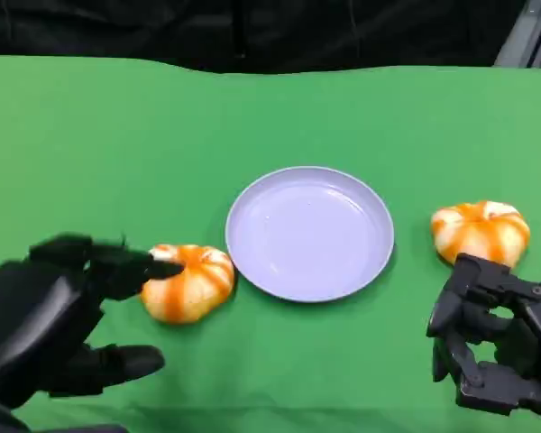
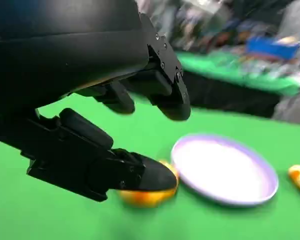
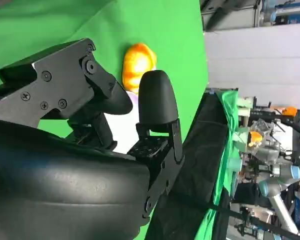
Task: Grasp the bread from the table and place it into the plate.
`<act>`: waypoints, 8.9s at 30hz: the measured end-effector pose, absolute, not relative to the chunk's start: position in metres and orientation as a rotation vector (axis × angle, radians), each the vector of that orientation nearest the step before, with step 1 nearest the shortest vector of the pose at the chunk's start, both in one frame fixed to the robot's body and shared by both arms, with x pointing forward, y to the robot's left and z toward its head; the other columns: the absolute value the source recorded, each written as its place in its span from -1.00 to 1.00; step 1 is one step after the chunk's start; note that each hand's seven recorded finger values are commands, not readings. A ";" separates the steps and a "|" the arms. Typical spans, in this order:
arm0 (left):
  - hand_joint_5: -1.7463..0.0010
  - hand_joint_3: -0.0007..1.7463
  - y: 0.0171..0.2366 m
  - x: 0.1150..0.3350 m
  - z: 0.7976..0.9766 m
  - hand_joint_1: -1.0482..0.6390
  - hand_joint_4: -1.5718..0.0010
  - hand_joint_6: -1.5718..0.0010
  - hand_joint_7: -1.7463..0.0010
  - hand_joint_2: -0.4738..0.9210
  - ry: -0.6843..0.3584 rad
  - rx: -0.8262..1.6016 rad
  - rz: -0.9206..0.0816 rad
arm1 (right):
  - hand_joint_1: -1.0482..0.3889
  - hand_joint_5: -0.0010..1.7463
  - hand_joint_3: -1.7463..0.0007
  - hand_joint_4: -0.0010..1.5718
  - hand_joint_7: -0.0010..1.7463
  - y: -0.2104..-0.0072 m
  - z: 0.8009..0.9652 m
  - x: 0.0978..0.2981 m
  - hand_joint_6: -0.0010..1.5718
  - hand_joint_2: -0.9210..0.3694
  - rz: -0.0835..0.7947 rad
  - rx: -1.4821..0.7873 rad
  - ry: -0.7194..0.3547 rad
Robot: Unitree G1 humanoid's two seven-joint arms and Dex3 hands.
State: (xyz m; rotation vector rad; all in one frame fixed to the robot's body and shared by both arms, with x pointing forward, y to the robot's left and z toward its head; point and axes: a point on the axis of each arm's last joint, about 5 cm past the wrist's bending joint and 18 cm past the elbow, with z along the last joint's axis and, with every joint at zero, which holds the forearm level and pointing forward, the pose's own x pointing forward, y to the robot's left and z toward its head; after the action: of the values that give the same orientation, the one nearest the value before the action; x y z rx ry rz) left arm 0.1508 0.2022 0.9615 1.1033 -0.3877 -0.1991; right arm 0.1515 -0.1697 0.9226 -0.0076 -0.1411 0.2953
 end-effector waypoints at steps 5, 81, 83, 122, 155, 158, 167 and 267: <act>0.90 -0.84 0.196 0.157 0.963 -0.81 0.73 0.37 1.00 1.00 -0.383 1.228 -0.223 | 0.46 1.00 -0.28 0.03 0.83 -0.172 0.923 0.151 -0.18 -0.59 0.285 -0.014 -0.136; 0.99 -0.53 0.137 0.267 0.874 -0.72 0.73 0.48 1.00 1.00 -0.002 1.373 -0.445 | 0.39 1.00 -0.20 -0.01 0.79 -0.175 0.931 0.144 -0.17 -0.63 0.293 -0.019 -0.144; 0.99 -0.48 0.137 0.267 0.873 -0.73 0.73 0.48 1.00 1.00 0.000 1.375 -0.446 | 0.39 1.00 -0.21 -0.01 0.79 -0.175 0.931 0.144 -0.17 -0.63 0.292 -0.019 -0.144; 0.98 -0.63 0.130 0.269 0.873 -0.15 -0.01 0.09 1.00 1.00 0.008 1.314 -0.420 | 0.40 1.00 -0.26 0.00 0.80 -0.177 0.932 0.144 -0.17 -0.59 0.303 -0.003 -0.156; -0.97 -0.92 0.125 0.268 0.863 0.12 0.07 -0.65 0.93 0.99 -0.109 1.252 -0.219 | 0.40 1.00 -0.27 -0.01 0.80 -0.176 0.936 0.142 -0.18 -0.59 0.277 -0.022 -0.177; -1.00 -0.89 0.132 0.267 0.866 0.14 0.08 -0.09 -0.23 1.00 -0.103 1.261 -0.204 | 0.40 1.00 -0.26 -0.01 0.80 -0.176 0.936 0.142 -0.17 -0.58 0.280 -0.018 -0.171; -1.00 -0.79 0.150 0.269 0.882 0.16 0.05 0.33 -1.00 0.99 -0.131 1.254 -0.095 | 0.41 1.00 -0.26 -0.01 0.79 -0.176 0.936 0.142 -0.16 -0.58 0.280 -0.018 -0.165; -1.00 0.64 0.199 0.129 0.917 0.28 -0.19 0.07 -1.00 0.42 0.001 -0.157 -0.415 | 0.44 1.00 -0.25 0.00 0.78 -0.177 0.932 0.151 -0.15 -0.60 0.289 -0.013 -0.138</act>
State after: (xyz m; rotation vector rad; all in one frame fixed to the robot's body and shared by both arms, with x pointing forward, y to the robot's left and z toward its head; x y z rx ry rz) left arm 0.1294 0.1986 0.9168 -0.1569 0.0005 -0.4153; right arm 0.1507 -0.1770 0.9315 -0.0133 -0.1378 0.2894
